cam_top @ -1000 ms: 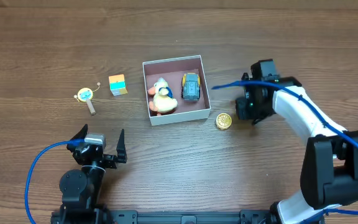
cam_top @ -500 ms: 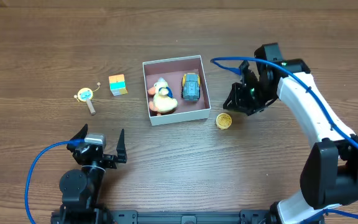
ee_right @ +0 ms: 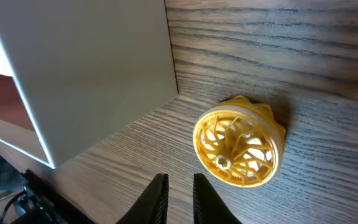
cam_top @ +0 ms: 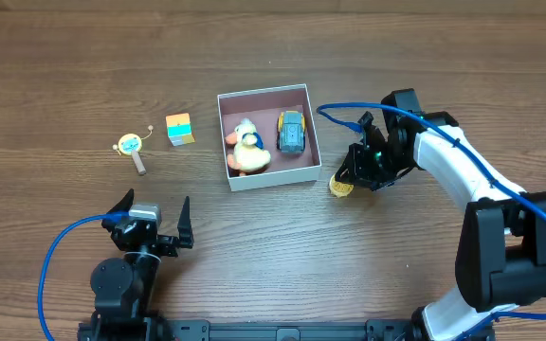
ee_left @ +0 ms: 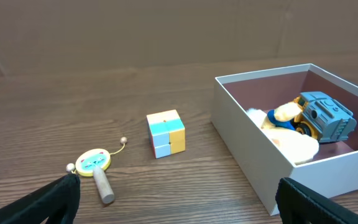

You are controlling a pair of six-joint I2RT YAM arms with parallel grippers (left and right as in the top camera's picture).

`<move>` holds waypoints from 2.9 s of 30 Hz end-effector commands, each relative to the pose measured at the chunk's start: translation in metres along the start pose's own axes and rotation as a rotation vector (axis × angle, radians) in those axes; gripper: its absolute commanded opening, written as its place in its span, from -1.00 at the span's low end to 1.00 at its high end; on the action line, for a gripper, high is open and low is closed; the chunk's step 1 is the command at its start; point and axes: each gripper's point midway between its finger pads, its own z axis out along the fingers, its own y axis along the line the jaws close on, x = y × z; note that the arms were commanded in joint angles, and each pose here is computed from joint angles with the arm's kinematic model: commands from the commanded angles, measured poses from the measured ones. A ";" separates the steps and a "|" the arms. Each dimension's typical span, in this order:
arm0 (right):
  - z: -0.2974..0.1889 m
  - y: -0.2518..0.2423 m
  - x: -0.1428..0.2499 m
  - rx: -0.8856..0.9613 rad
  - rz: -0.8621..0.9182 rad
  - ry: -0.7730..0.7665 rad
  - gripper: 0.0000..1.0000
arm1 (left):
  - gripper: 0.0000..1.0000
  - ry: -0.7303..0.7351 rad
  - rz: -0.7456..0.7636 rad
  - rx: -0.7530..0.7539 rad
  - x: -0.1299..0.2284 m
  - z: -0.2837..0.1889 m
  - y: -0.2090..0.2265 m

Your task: Pack container

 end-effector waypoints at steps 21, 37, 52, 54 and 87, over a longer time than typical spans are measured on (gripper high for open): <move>0.014 -0.017 0.000 0.045 -0.007 -0.015 -0.92 | 1.00 -0.004 0.017 -0.003 0.000 0.000 0.001; -0.021 -0.115 0.001 0.644 0.274 -0.129 -0.92 | 1.00 -0.004 0.018 -0.003 0.000 0.000 0.001; -0.096 -0.074 -0.038 0.662 0.261 -0.198 -0.92 | 1.00 -0.003 0.017 -0.003 0.000 0.000 0.001; -0.115 -0.065 -0.038 0.663 0.268 -0.195 -0.88 | 1.00 -0.003 0.017 -0.003 0.000 0.000 0.001; -0.014 -0.140 -0.009 0.575 0.253 -0.037 0.58 | 1.00 -0.003 0.017 -0.003 0.000 0.000 0.001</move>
